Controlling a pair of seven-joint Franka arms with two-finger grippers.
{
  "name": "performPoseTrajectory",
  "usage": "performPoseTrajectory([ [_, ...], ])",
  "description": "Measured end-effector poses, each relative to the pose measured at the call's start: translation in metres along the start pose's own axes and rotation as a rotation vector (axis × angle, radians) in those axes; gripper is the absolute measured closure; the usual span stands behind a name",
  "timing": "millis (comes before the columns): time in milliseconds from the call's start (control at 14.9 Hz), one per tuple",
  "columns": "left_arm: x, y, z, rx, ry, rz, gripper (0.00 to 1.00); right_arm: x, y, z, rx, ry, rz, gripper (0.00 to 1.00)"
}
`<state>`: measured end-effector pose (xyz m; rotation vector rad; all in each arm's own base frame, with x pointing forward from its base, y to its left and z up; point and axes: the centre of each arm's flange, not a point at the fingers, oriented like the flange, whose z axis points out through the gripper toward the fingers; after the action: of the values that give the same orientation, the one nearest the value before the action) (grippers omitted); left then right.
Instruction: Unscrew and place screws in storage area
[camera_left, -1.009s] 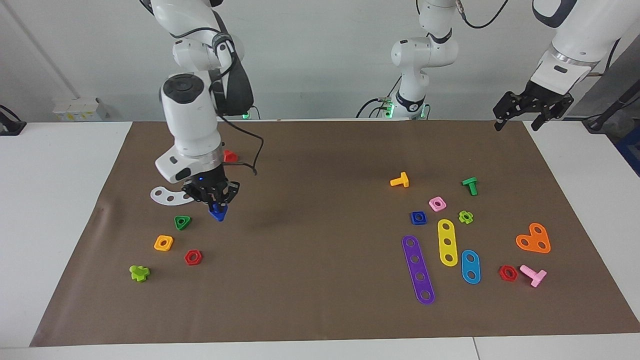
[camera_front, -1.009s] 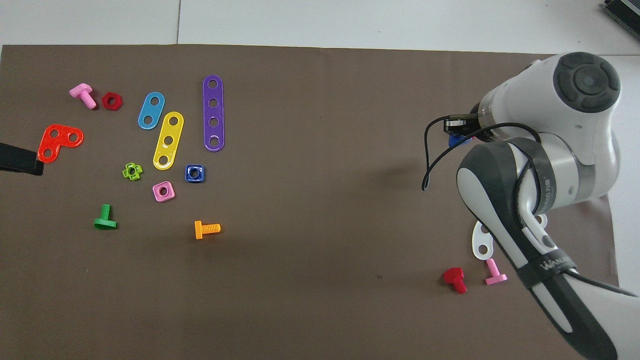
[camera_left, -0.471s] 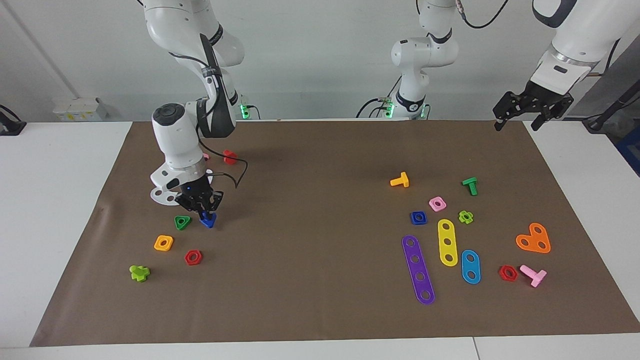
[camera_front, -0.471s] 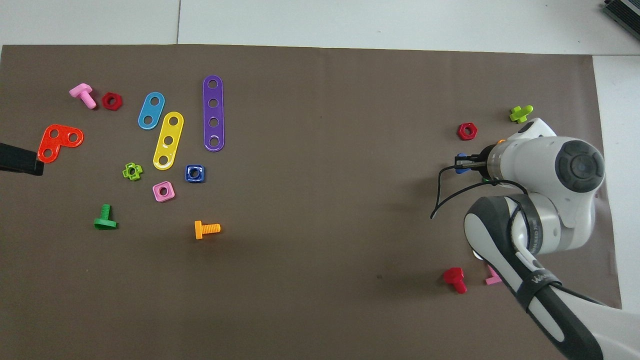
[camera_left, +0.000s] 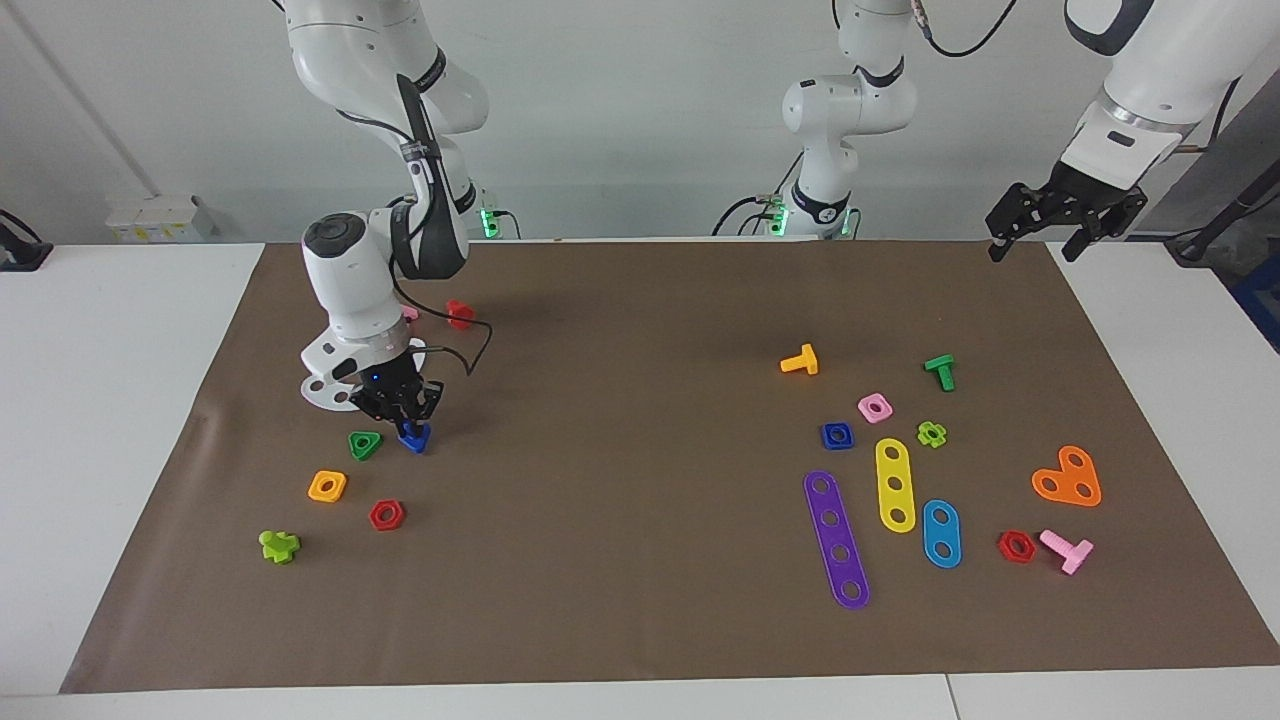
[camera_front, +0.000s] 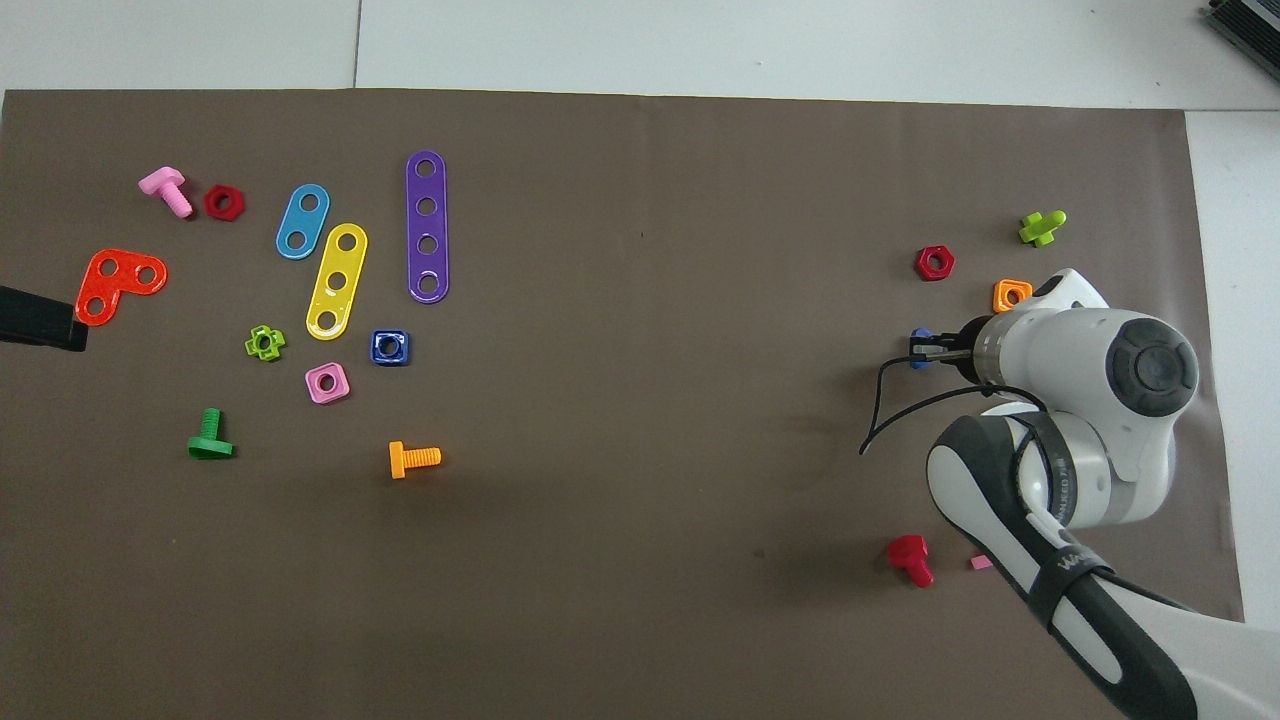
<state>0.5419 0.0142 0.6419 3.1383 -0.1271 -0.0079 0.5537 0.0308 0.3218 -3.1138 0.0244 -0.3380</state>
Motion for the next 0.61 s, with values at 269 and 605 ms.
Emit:
performPoseTrajectory([
  [269, 0.0000, 0.0000, 0.0000, 0.000, 0.000, 0.000, 0.00, -0.0032, -0.0005, 0.0027, 0.000, -0.008, -0.001, 0.76],
  [605, 0.0000, 0.0000, 0.0000, 0.000, 0.000, 0.000, 0.00, 0.0014, -0.0019, -0.0034, 0.002, 0.006, -0.003, 0.24],
])
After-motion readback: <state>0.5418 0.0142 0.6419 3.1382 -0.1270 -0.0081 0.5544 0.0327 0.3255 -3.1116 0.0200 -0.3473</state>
